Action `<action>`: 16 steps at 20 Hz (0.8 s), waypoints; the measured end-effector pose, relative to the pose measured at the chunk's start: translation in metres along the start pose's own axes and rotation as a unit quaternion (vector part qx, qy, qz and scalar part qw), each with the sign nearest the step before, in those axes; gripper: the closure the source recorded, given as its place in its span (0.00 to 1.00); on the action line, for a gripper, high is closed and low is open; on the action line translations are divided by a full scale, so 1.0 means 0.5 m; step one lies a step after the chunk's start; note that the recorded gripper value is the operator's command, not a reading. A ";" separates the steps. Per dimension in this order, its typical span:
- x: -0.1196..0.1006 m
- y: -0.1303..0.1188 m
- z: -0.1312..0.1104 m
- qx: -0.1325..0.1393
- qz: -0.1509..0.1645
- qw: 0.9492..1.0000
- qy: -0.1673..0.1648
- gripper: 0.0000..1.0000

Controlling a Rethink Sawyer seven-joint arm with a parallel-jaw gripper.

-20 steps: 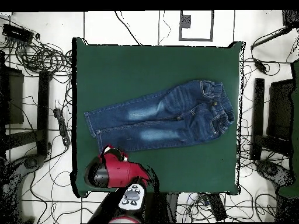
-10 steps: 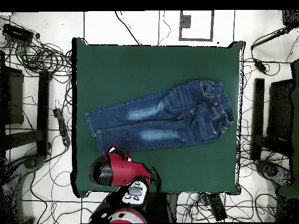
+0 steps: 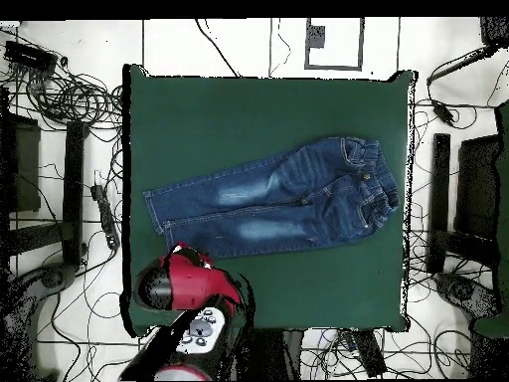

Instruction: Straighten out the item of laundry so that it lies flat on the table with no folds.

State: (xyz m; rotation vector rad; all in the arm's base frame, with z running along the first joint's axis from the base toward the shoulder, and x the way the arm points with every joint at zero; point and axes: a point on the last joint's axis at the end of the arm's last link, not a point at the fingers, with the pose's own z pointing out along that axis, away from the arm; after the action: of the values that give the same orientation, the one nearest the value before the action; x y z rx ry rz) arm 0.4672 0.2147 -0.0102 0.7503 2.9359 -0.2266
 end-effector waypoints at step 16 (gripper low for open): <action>-0.092 0.056 -0.013 -0.018 0.015 1.000 -0.013 1.00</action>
State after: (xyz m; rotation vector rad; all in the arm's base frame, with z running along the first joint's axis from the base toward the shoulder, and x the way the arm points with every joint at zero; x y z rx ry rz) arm 0.5204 0.2185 -0.0007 0.7793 2.8933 -0.1794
